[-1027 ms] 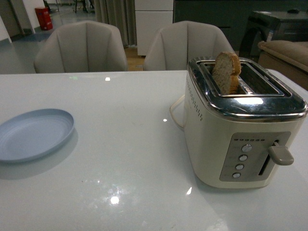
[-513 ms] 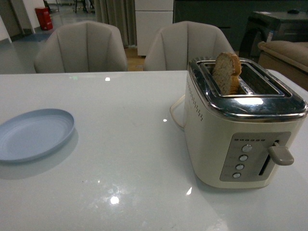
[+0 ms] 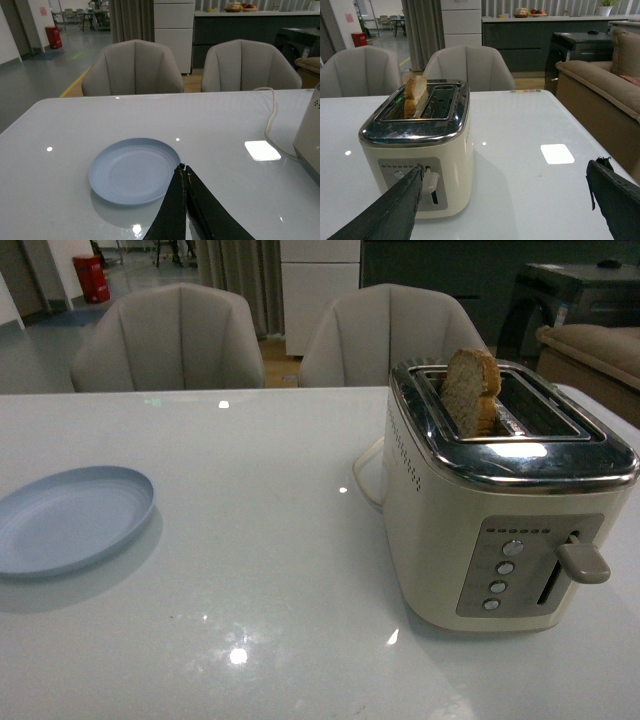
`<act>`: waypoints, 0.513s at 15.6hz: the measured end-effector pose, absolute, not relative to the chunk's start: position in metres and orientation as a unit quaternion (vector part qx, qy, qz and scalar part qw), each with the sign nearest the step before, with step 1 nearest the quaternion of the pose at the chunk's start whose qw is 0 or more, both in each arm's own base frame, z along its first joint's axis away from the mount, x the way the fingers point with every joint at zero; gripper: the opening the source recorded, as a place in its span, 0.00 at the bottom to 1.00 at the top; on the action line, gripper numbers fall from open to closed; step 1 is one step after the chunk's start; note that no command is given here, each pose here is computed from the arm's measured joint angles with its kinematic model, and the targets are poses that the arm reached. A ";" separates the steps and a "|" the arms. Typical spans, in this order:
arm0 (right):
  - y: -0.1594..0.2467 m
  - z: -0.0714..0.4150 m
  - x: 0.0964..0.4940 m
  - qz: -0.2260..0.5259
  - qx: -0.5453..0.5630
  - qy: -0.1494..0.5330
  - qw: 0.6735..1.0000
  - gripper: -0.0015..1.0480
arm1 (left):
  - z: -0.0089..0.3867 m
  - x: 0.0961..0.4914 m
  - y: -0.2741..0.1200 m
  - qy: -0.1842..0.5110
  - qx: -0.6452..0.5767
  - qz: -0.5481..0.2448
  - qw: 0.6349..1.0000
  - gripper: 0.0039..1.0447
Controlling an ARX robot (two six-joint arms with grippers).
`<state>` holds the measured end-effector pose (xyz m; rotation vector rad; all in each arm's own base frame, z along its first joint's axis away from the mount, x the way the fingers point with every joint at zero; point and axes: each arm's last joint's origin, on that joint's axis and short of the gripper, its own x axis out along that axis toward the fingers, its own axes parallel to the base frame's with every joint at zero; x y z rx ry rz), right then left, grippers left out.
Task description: Left arm holds plate, right arm toasts bread
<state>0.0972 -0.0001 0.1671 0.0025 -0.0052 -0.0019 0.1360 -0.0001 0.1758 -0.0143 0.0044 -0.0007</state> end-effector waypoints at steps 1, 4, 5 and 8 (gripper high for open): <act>0.000 0.167 0.097 -0.001 0.001 -0.003 1.000 0.94 | 0.172 0.133 0.000 -0.014 -0.007 0.000 1.000 0.01; 0.000 0.167 0.097 -0.001 0.001 -0.003 1.000 0.94 | 0.168 0.127 0.000 0.000 -0.007 0.000 1.000 0.01; 0.000 0.167 0.097 -0.001 0.001 -0.003 1.000 0.94 | 0.169 0.127 0.000 -0.002 -0.007 0.000 1.000 0.01; 0.000 0.167 0.097 -0.001 0.001 -0.003 1.000 0.94 | 0.170 0.124 0.000 -0.007 -0.007 0.000 1.000 0.01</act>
